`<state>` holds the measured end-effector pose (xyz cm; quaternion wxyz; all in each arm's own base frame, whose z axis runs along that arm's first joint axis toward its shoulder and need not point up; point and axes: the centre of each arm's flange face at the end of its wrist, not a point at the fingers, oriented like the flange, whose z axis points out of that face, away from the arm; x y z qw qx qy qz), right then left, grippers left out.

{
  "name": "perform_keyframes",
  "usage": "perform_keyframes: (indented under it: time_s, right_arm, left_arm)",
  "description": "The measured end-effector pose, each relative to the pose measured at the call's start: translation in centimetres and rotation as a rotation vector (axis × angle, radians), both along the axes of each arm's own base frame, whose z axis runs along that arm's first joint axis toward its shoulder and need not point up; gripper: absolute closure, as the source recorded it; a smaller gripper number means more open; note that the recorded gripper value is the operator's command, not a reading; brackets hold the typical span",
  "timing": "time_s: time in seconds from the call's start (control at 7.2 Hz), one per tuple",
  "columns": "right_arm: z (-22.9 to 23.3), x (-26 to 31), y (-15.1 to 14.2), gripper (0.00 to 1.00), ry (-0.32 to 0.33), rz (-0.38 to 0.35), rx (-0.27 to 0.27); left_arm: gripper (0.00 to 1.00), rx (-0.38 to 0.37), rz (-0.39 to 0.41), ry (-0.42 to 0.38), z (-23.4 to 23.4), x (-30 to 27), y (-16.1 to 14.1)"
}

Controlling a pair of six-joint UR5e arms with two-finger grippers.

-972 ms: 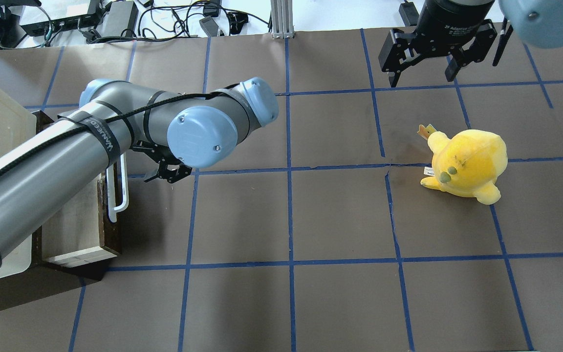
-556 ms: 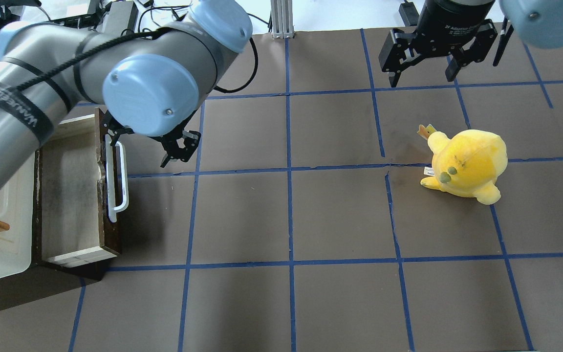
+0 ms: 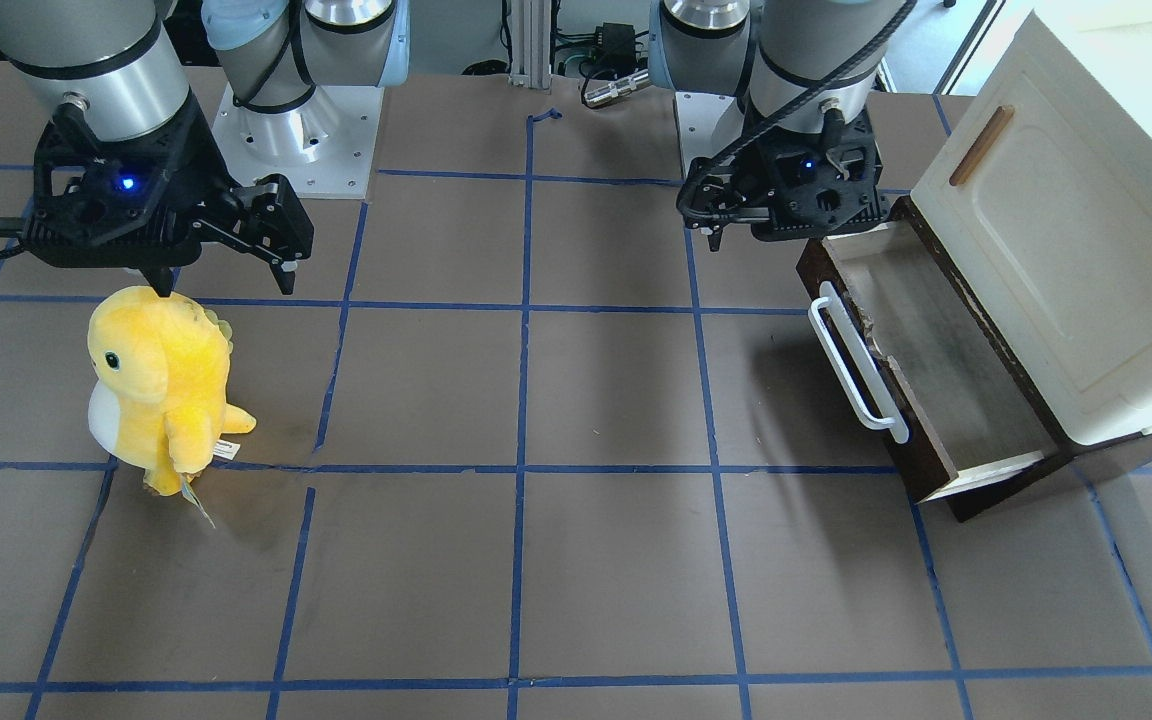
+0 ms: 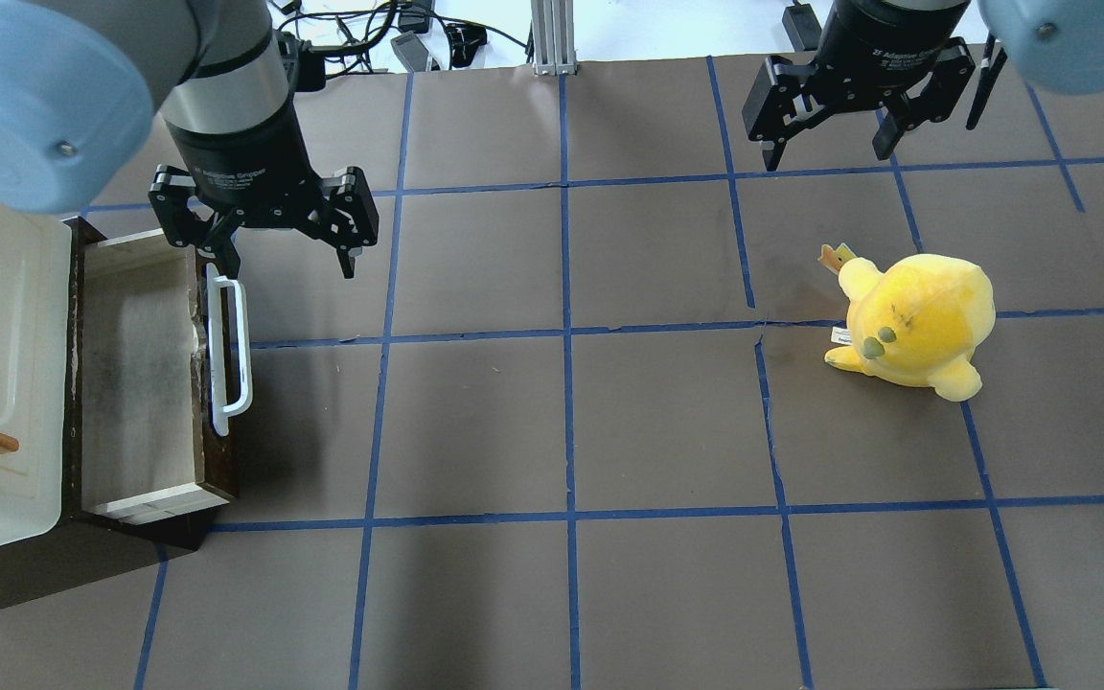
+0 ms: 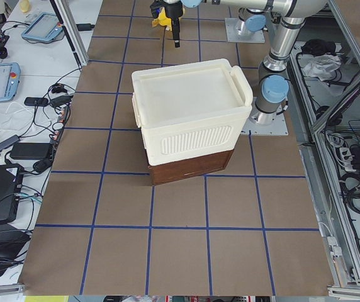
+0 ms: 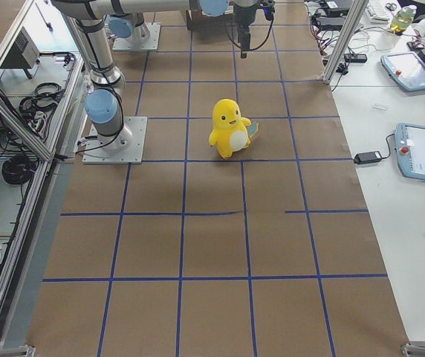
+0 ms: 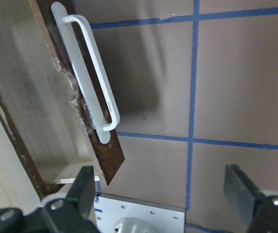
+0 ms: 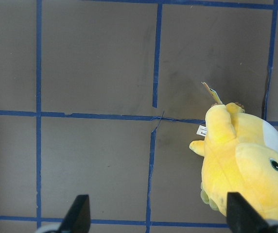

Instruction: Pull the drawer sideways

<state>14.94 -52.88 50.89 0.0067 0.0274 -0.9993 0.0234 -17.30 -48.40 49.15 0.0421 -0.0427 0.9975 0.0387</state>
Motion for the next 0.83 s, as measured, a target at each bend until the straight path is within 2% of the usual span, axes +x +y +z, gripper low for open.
perform_keyframes:
  time_s: [0.28, 0.83]
  right_arm:
    - [0.00, -0.01, 0.00, 0.00, 0.001, 0.000, 0.000]
    - [0.00, 0.00, 0.00, 0.00, 0.000, 0.000, 0.000]
  left_arm:
    - [0.00, -0.059, 0.038, 0.079, 0.89, 1.60, -0.79]
    - [0.00, -0.072, 0.039, 0.092, 1.20, 1.71, -0.56]
